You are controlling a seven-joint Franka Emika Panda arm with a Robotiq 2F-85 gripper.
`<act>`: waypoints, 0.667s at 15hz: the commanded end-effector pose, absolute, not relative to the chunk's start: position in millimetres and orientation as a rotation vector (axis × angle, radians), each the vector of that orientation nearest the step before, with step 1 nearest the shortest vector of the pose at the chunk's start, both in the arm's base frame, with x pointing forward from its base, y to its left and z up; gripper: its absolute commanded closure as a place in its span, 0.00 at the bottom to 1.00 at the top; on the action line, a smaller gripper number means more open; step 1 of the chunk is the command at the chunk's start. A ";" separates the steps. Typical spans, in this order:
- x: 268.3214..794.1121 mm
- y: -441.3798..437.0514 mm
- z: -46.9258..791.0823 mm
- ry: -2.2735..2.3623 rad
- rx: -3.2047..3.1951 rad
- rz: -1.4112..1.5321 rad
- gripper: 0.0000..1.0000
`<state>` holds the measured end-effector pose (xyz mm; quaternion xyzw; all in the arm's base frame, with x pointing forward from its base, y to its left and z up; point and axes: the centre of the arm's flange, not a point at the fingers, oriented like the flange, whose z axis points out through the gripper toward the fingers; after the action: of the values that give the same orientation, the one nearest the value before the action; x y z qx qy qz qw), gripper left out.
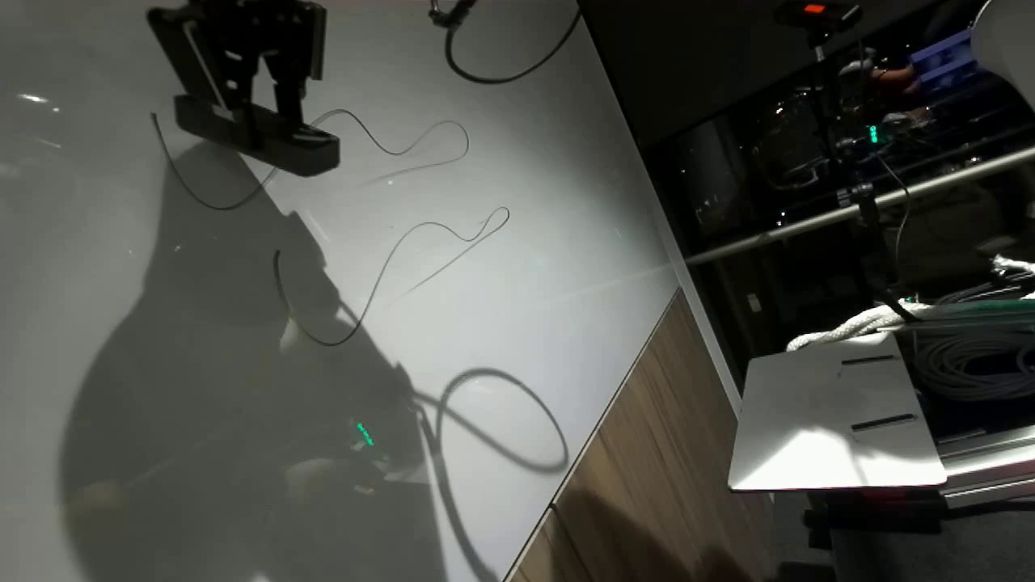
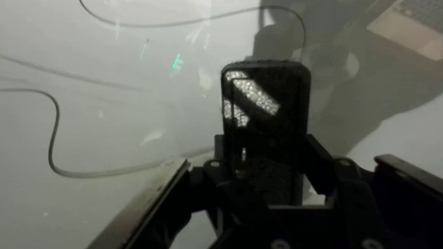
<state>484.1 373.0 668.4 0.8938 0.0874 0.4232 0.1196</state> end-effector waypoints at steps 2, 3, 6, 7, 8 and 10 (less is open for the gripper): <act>545.1 429.9 701.9 0.217 2.522 1.394 0.71; 557.2 432.0 696.5 0.206 2.527 1.400 0.71; 582.7 438.1 681.8 0.175 2.590 1.370 0.71; 582.5 441.7 680.2 0.158 2.597 1.350 0.71; 584.6 440.6 676.8 0.142 2.604 1.329 0.71; 586.0 423.4 666.9 0.104 2.606 1.287 0.71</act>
<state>535.0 426.9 676.2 0.8851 0.0520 0.4451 0.1258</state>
